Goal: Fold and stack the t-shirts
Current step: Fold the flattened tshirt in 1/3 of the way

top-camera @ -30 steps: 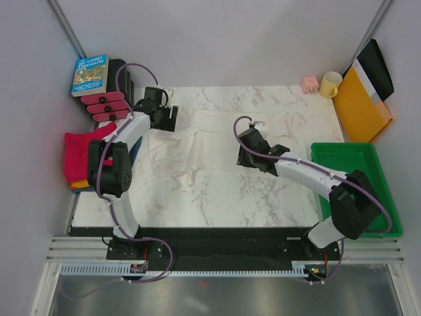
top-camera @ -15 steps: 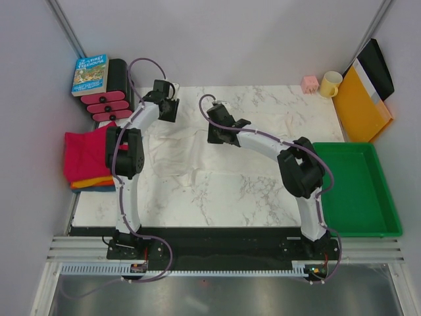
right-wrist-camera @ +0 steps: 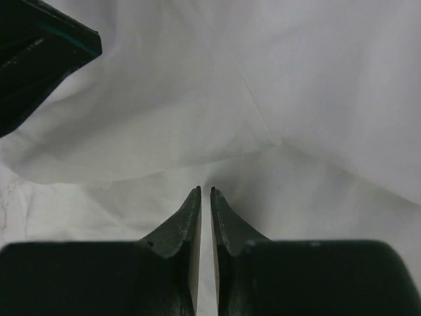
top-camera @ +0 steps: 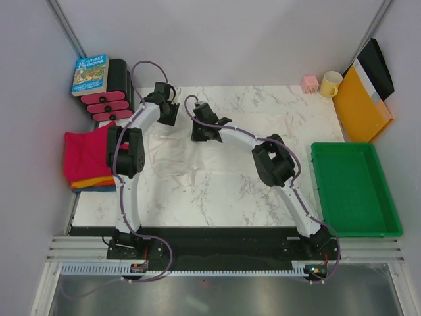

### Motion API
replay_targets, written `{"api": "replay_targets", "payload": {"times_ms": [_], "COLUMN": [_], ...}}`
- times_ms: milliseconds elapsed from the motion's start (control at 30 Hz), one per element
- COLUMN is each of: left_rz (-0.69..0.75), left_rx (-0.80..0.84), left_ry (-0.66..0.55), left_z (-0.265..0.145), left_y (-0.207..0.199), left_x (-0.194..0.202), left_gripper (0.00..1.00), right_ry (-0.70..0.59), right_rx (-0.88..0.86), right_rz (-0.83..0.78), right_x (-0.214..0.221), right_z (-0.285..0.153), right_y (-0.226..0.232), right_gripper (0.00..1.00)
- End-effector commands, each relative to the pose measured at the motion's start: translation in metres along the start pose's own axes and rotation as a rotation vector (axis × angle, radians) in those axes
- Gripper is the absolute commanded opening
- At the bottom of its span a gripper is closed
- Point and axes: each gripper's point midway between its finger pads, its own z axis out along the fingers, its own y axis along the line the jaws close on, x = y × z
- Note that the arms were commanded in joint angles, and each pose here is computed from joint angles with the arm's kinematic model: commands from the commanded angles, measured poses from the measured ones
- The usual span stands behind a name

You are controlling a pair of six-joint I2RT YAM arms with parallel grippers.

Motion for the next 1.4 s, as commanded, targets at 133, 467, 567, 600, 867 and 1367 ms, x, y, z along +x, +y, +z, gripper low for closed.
{"api": "replay_targets", "payload": {"times_ms": [133,467,567,600,867,1367], "left_rz": [0.035,0.048,0.056,0.059,0.062,0.064], "left_rx": [0.042,0.045,0.046,0.047,0.058,0.071], "left_ry": [0.028,0.047,0.055,0.058,0.06,0.08], "left_z": [0.002,0.002,0.002,0.002,0.003,0.009], "left_y": [-0.007,-0.007,-0.007,-0.007,-0.009,-0.012], "left_x": [0.006,0.015,0.018,0.02,0.021,0.03], "left_gripper": [0.41,0.4,0.4,0.4,0.4,0.39], "right_ry": [-0.012,-0.064,-0.098,-0.107,-0.221,-0.276], "right_rx": [-0.057,-0.063,-0.04,-0.032,0.0,-0.01], "right_rz": [0.006,0.045,0.057,0.061,0.108,0.156], "right_x": [-0.008,-0.025,-0.032,-0.035,-0.064,-0.077], "right_z": [0.009,0.025,0.027,0.028,0.023,0.029], "right_y": [0.019,0.025,0.023,0.021,0.016,0.007], "right_gripper": [0.17,0.18,0.19,0.19,0.22,0.42]}}
